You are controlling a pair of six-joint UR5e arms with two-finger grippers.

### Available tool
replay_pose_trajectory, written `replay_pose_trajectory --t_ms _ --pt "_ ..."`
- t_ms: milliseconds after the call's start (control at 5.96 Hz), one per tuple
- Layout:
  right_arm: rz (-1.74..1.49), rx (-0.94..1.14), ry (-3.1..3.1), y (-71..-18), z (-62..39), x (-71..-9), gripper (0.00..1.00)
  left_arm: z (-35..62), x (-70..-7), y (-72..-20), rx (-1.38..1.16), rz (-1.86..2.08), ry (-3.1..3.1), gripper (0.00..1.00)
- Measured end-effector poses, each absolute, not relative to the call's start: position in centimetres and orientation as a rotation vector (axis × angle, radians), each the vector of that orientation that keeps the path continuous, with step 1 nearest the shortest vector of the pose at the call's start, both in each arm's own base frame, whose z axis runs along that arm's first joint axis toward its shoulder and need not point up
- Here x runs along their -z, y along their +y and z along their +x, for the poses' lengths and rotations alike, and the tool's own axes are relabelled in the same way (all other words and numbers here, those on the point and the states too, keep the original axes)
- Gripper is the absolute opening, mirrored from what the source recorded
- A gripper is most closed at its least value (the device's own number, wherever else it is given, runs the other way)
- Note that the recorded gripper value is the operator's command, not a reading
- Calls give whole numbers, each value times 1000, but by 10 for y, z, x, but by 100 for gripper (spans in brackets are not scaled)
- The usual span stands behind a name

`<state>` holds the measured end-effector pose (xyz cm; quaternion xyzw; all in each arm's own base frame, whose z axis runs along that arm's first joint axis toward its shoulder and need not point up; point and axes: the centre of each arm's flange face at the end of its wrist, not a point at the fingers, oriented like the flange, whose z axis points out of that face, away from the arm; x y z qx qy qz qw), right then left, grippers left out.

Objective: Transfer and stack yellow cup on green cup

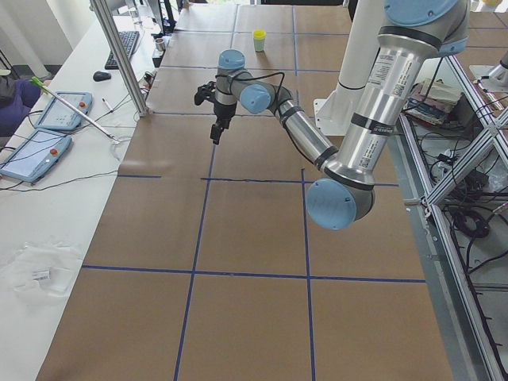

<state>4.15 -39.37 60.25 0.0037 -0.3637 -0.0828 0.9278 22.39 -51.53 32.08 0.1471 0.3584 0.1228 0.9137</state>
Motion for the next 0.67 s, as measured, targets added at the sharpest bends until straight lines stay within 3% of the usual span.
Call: replay_pose_trajectory --t_ms 335,671 --pt "-4 159 -748 -390 43 -608 100 105 -419 -523 -296 223 766 100" --pt "-7 157 -748 -390 43 -610 100 6 -536 -488 -219 121 808 100"
